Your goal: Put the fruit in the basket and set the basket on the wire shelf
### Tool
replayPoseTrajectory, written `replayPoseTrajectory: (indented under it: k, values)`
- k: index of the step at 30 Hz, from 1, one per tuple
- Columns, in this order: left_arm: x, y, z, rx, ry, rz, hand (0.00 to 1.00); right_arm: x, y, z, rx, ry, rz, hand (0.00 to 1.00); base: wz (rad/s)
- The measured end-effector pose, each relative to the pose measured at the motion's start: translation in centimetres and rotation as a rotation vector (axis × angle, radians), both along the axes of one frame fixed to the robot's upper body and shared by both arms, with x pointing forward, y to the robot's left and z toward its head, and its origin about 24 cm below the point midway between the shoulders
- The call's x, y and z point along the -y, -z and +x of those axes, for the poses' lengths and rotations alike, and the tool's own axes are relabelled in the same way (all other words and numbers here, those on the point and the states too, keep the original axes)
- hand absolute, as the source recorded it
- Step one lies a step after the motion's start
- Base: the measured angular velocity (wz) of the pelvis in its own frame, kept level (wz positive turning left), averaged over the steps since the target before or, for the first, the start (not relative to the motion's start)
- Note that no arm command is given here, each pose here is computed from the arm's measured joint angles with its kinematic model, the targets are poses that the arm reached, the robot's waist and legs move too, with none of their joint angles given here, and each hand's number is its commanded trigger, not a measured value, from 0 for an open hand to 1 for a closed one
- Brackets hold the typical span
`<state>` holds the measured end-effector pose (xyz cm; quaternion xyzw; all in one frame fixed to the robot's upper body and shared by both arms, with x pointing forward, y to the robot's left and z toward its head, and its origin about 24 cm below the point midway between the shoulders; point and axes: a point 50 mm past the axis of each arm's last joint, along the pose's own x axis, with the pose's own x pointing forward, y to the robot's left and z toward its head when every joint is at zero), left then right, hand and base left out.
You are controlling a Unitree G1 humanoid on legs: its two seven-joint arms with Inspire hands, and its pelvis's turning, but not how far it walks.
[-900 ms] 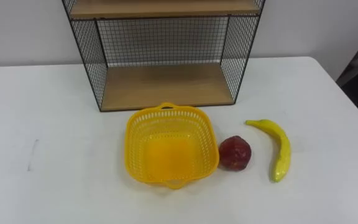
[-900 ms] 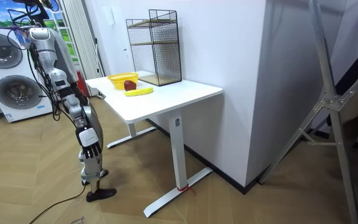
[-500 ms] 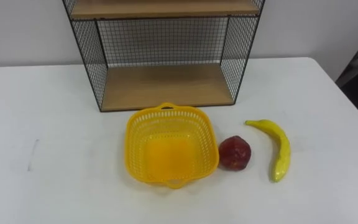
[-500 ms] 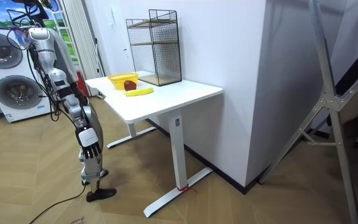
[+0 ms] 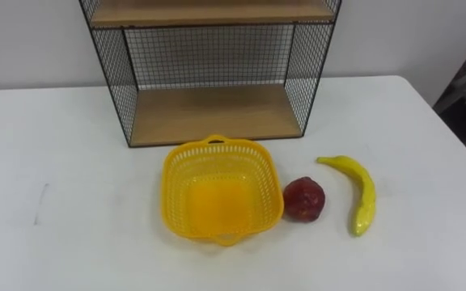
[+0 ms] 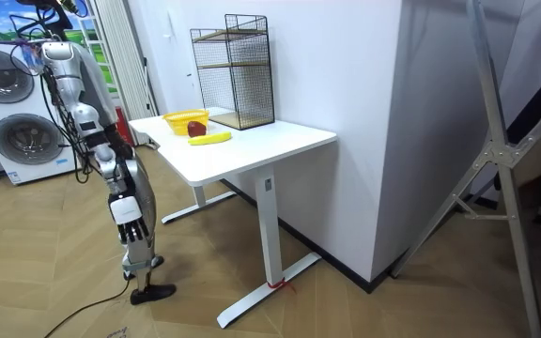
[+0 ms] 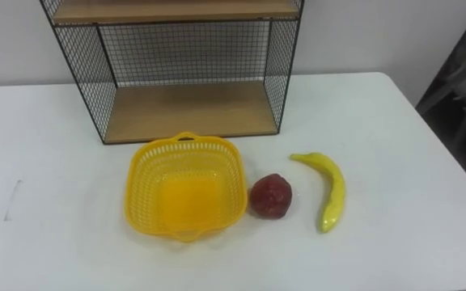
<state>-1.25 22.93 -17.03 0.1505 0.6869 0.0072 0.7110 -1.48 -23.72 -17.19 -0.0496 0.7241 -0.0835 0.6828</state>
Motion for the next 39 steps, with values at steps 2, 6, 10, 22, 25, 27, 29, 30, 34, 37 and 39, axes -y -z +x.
replayPoseTrajectory:
  k: [2, 6, 10, 22, 25, 27, 29, 30, 34, 37, 39]
  values:
    - [-0.2, 0.0, 0.0, -0.003, -0.02, 0.007, 0.0, 0.1, -0.1, -0.8, -0.003, 0.127, -0.02, 0.0, -0.03]
    - [-0.9, -0.2, 0.0, 0.014, -0.081, 0.028, 0.0, 0.3, -0.3, -2.5, 0.004, 0.478, -0.075, 0.0, -0.03]
    - [-1.2, -0.3, -0.7, 0.01, -0.134, 0.039, 0.0, 1.1, -0.4, -1.4, 0.152, 1.021, -0.128, 0.0, -0.06]
    - [-2.2, -0.7, -1.1, 0.059, -0.199, 0.066, 0.0, 4.8, -1.7, 3.2, 0.473, 1.651, -0.215, 0.0, 0.0]
    - [-2.5, -0.9, -1.1, 0.08, -0.191, 0.078, 0.0, 6.8, -3.1, 5.0, 0.569, 1.712, -0.287, 0.0, -0.06]
    - [-2.7, -1.0, -1.0, 0.093, -0.187, 0.099, 0.0, 7.8, -4.2, 6.3, 0.625, 1.706, -0.327, 0.0, -0.06]
    - [-2.9, -1.1, -0.5, 0.126, -0.18, 0.122, 0.0, 8.9, -5.6, 7.6, 0.688, 1.659, -0.397, 0.0, -0.04]
    - [-3.0, -1.2, -0.2, 0.144, -0.176, 0.138, 0.0, 9.6, -6.5, 8.4, 0.734, 1.624, -0.447, 0.0, -0.05]
    - [-3.2, -1.4, 0.3, 0.179, -0.171, 0.166, 0.0, 10.9, -9.5, 10.7, 0.84, 1.532, -0.591, 0.0, -0.09]
    - [-3.3, -1.4, 0.1, 0.191, -0.164, 0.175, 0.0, 11.5, -12.7, 12.7, 0.978, 1.39, -0.766, 0.0, -0.02]
    - [-3.2, -1.4, -0.2, 0.183, -0.159, 0.177, 0.0, 11.5, -14.1, 13.6, 1.055, 1.316, -0.839, 0.0, -0.02]
